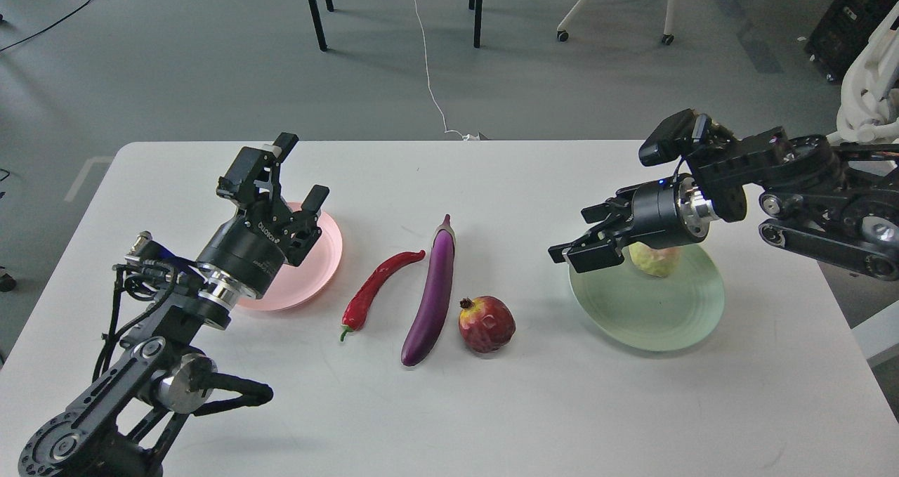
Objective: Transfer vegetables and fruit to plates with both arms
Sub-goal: 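Reach the right gripper to the red apple and grasp it, then carry the apple onto the pale green plate, release, and withdraw, then reach the left gripper to the purple eggplant and grasp it, then lift the eggplant with the left gripper and lower it onto the pink plate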
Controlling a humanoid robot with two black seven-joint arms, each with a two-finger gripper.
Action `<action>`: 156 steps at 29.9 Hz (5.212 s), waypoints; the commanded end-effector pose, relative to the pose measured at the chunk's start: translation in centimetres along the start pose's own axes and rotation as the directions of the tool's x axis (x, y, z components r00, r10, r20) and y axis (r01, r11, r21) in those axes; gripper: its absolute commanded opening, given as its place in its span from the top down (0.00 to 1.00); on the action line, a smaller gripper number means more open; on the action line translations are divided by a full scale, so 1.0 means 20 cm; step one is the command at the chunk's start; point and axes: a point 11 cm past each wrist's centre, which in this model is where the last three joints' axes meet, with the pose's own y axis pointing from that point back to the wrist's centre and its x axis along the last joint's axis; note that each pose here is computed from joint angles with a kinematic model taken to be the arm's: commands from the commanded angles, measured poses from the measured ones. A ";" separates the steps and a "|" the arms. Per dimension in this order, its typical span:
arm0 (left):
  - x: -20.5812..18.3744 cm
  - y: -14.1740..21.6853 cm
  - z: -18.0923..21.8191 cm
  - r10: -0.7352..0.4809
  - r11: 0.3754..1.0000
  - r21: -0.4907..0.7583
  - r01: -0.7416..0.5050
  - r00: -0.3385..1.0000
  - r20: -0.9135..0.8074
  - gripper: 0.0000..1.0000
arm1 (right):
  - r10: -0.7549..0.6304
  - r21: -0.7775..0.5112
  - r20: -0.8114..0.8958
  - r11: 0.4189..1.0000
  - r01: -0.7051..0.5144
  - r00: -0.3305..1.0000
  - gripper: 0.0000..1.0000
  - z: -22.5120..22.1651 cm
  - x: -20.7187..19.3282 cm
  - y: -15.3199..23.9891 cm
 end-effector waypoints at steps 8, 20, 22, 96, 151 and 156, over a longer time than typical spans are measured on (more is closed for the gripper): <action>0.01 0.01 0.00 0.002 1.000 0.006 -0.002 1.000 0.007 0.01 | -0.065 0.128 -0.067 0.989 0.073 0.996 0.02 -0.23 0.02 -0.36; 0.02 0.02 0.00 0.009 1.000 0.006 -0.009 1.000 0.011 0.01 | -0.156 0.126 -0.110 0.977 0.170 0.982 0.12 -0.27 -0.08 -0.54; 0.02 0.01 0.00 0.008 1.000 0.004 -0.009 1.000 0.011 0.01 | -0.159 0.116 -0.114 0.978 0.172 0.981 0.27 -0.26 -0.08 -0.52; -0.29 -0.21 -0.32 -0.670 0.612 0.754 0.238 -0.351 0.654 0.05 | 0.291 -0.682 0.731 0.333 -0.651 -0.617 0.01 0.50 -0.57 0.49; 0.21 -0.14 -0.04 -0.765 0.643 0.764 0.054 -0.015 0.644 0.80 | 0.294 -0.682 0.731 0.344 -0.645 -0.617 0.01 0.49 -0.59 0.47; 0.50 0.01 -0.03 -0.763 0.643 0.764 -0.058 0.034 0.645 0.76 | 0.282 -0.679 0.733 0.346 -0.648 -0.619 0.01 0.48 -0.59 0.45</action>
